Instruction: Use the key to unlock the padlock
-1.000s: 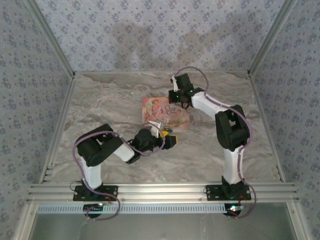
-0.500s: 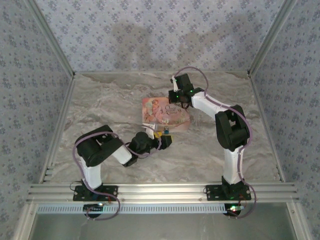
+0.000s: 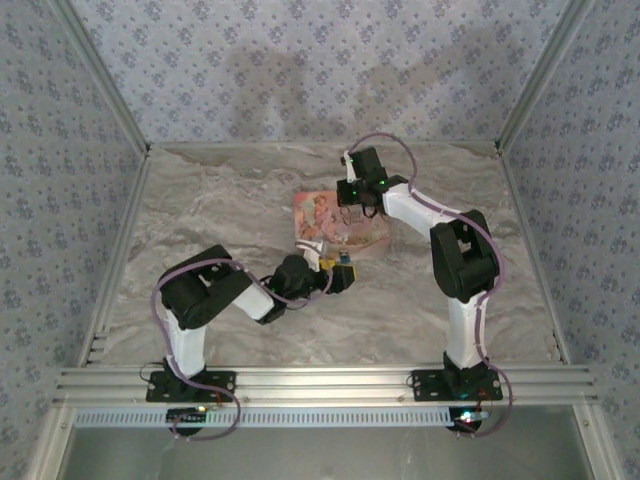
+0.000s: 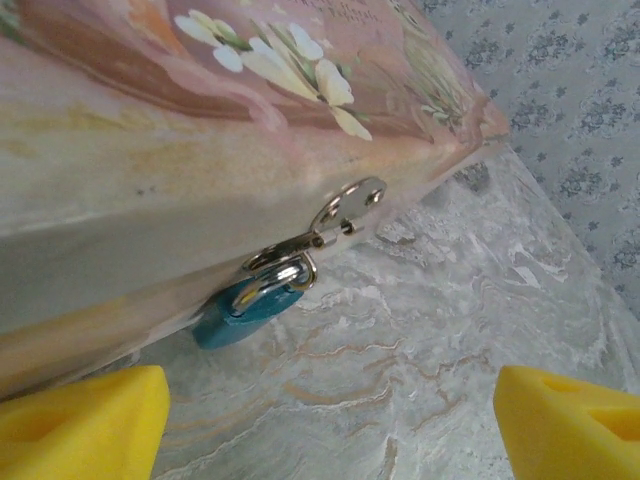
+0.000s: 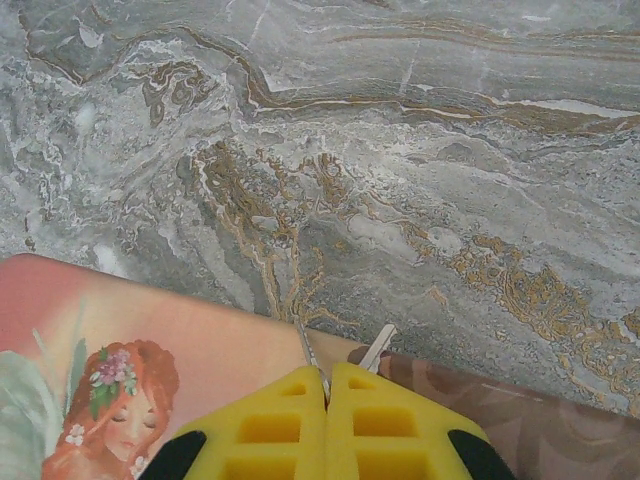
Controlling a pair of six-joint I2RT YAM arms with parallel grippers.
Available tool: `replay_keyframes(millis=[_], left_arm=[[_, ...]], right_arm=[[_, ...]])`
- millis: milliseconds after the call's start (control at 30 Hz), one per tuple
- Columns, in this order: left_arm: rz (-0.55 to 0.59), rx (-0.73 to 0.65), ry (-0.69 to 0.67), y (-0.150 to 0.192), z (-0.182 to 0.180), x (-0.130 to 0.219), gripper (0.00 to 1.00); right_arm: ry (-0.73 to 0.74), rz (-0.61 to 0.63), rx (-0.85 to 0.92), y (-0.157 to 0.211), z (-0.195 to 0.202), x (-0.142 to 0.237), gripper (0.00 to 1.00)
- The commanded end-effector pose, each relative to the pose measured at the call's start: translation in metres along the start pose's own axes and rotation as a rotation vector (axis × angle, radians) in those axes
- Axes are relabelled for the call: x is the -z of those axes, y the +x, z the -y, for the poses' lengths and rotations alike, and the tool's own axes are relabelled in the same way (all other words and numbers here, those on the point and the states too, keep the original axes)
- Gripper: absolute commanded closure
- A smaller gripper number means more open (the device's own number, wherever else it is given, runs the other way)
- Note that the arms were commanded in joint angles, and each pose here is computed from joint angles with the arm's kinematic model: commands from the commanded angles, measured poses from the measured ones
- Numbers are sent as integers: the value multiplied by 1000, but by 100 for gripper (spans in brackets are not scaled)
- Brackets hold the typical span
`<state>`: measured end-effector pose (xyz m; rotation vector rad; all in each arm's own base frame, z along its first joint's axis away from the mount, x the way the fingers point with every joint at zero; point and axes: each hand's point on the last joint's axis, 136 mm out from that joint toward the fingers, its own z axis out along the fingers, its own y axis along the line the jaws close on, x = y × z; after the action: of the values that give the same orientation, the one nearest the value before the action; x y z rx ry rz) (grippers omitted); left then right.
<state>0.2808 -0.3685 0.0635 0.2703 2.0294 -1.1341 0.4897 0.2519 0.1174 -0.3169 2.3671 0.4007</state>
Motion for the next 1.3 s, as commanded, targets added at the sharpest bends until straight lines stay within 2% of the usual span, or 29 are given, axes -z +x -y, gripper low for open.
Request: replay_keyframes(millis=[0,267,433,633,733,1000,1067,1100,1267], left_arm=[[-3,-12,30,-4,6,-3,16],[6,-7,26,-8,7,5,15],[10,-11,22,-11,8,6,15],[6,-2,31,-14,12,2,14],[9,1,27,-15,11,2,14],[1,7,37,-15,13,-5,14],[1,8,38,-16,13,-6,14],[2,6,40,-16,14,-7,14],[-5,3,62,-16,18,-10,15]], right_arm=[[26,-166,26,50,1,-4,100],[137,-95,23,14,24,33,100],[298,-62,-43,4,67,67,100],[470,-67,-154,26,120,99,100],[479,-101,-207,47,135,97,100],[412,-168,-176,90,107,74,100],[387,-161,-184,91,100,70,100],[384,-186,-180,104,97,68,100],[371,-190,-144,113,83,68,100]])
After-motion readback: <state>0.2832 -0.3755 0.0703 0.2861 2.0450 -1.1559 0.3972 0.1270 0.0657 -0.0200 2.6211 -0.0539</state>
